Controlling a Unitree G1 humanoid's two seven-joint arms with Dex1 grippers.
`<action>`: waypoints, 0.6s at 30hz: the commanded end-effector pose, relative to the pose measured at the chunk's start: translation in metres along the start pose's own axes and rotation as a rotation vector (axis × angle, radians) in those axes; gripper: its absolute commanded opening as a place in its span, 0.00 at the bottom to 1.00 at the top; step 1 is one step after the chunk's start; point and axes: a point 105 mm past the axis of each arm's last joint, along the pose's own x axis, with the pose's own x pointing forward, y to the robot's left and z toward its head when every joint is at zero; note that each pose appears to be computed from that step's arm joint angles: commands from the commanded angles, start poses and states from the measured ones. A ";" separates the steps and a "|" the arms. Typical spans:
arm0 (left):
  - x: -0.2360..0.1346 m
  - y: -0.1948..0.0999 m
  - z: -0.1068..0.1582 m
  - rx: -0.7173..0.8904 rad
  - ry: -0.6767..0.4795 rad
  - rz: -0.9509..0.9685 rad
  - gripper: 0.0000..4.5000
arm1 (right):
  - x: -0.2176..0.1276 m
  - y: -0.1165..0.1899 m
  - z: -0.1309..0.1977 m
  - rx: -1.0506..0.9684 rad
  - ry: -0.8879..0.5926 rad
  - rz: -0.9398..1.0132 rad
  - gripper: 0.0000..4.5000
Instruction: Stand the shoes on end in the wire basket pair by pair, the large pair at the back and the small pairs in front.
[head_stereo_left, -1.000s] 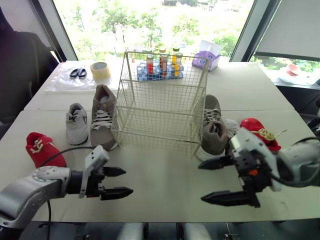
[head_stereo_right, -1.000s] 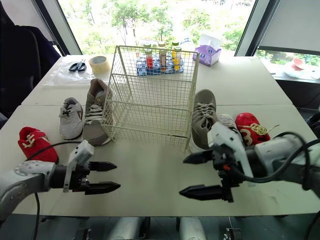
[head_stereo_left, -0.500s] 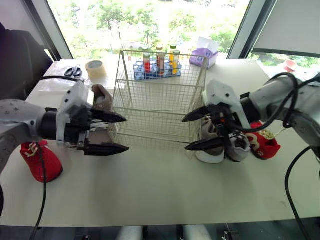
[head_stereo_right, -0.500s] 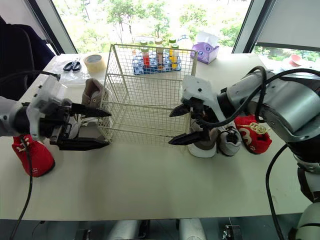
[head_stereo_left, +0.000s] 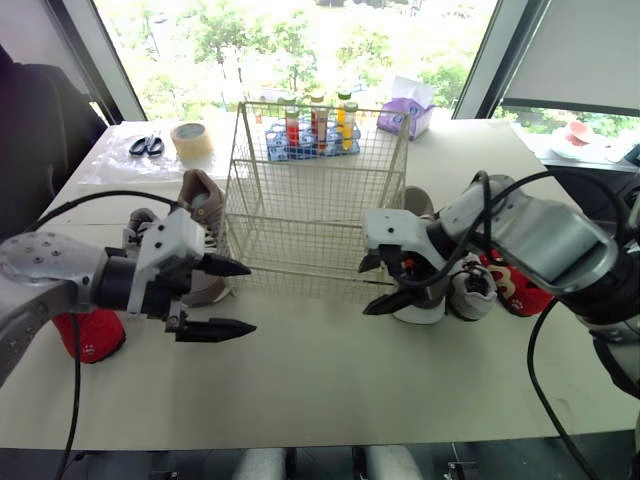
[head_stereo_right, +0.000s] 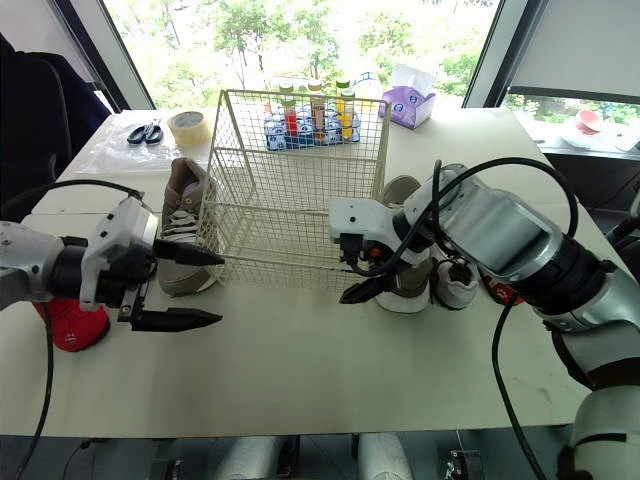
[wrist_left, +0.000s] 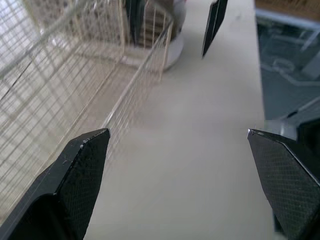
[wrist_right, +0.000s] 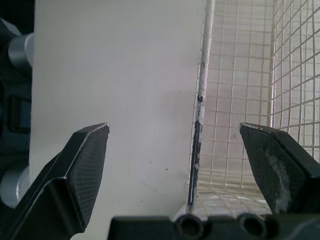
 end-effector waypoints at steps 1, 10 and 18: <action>-0.002 -0.004 -0.004 0.060 0.052 -0.003 1.00 | 0.001 -0.008 -0.007 -0.016 0.041 -0.054 0.62; -0.002 -0.006 0.014 0.083 -0.023 0.007 1.00 | 0.007 -0.019 -0.010 -0.135 0.090 -0.153 0.01; 0.001 -0.015 0.036 0.135 -0.058 -0.032 1.00 | 0.002 -0.040 -0.021 -0.395 0.152 -0.212 0.01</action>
